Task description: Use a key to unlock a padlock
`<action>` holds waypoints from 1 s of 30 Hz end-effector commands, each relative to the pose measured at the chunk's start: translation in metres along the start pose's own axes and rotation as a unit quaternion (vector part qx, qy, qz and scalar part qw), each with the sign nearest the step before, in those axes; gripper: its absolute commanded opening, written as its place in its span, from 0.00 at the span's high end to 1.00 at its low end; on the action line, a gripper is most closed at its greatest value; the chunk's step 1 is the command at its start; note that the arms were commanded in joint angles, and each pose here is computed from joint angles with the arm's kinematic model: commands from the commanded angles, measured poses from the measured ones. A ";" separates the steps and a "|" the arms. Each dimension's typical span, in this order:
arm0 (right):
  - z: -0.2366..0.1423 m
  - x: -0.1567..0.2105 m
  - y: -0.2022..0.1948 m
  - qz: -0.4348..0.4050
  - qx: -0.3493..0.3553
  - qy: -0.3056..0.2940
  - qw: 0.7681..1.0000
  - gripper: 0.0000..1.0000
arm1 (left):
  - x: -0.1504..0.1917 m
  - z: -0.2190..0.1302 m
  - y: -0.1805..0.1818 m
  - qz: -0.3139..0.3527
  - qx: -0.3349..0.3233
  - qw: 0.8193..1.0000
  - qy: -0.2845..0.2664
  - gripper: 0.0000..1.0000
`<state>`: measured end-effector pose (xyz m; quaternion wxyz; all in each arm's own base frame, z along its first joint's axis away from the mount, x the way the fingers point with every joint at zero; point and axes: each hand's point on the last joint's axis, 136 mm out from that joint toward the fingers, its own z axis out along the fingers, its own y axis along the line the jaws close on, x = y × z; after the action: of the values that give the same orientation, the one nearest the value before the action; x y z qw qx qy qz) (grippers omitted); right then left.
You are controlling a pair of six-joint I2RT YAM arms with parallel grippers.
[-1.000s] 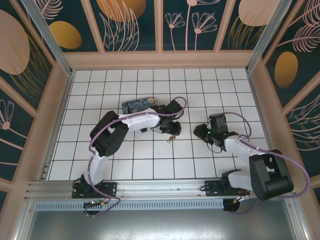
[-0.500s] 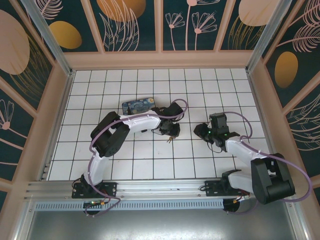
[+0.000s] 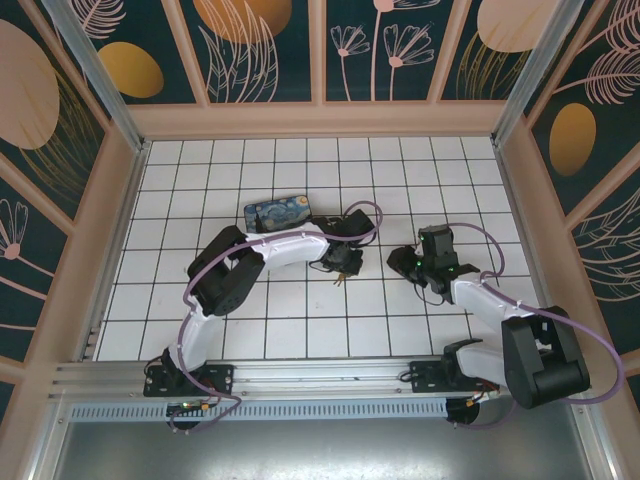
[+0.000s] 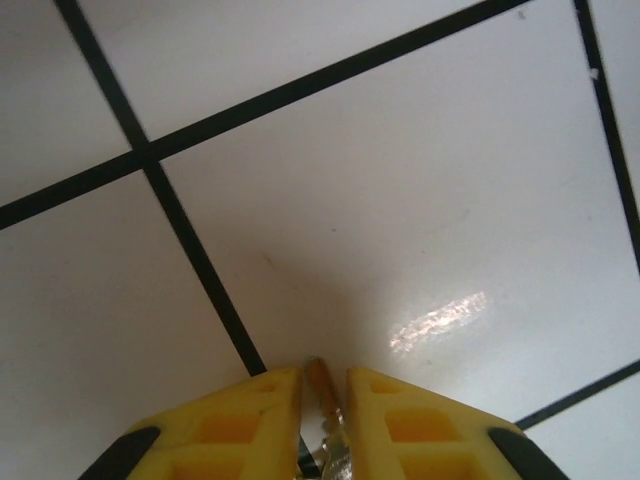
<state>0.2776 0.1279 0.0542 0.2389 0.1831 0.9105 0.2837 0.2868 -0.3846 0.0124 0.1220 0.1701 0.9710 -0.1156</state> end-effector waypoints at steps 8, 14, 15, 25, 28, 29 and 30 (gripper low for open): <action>-0.001 0.000 0.005 -0.006 -0.018 -0.006 1.000 0.72 | 0.052 0.030 -0.004 -0.017 -0.021 0.997 0.074 0.81; -0.001 0.004 0.005 -0.006 -0.025 -0.002 1.000 0.72 | 0.058 0.037 -0.006 -0.051 -0.027 0.995 0.083 0.91; -0.001 0.006 0.005 -0.007 -0.025 -0.001 1.000 0.72 | 0.057 0.037 -0.004 -0.056 -0.030 0.995 0.081 0.92; -0.002 0.022 0.006 -0.016 -0.027 0.010 0.999 0.72 | 0.027 0.013 -0.021 -0.089 0.008 0.995 0.048 0.98; 0.000 0.029 0.014 -0.035 -0.030 0.019 0.999 0.72 | 0.014 0.001 -0.024 -0.106 0.029 0.993 0.037 1.00; 0.000 0.031 0.017 -0.041 -0.032 0.021 0.998 0.72 | 0.010 -0.003 -0.023 -0.113 0.035 0.992 0.032 1.00; 0.001 0.033 0.019 -0.046 -0.033 0.023 0.998 0.72 | 0.007 -0.006 -0.021 -0.118 0.038 0.992 0.029 1.00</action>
<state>0.2534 0.1528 0.0498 0.2266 0.1356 0.9150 0.3050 0.2748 -0.4003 0.0172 0.0942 0.0800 0.9818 -0.1441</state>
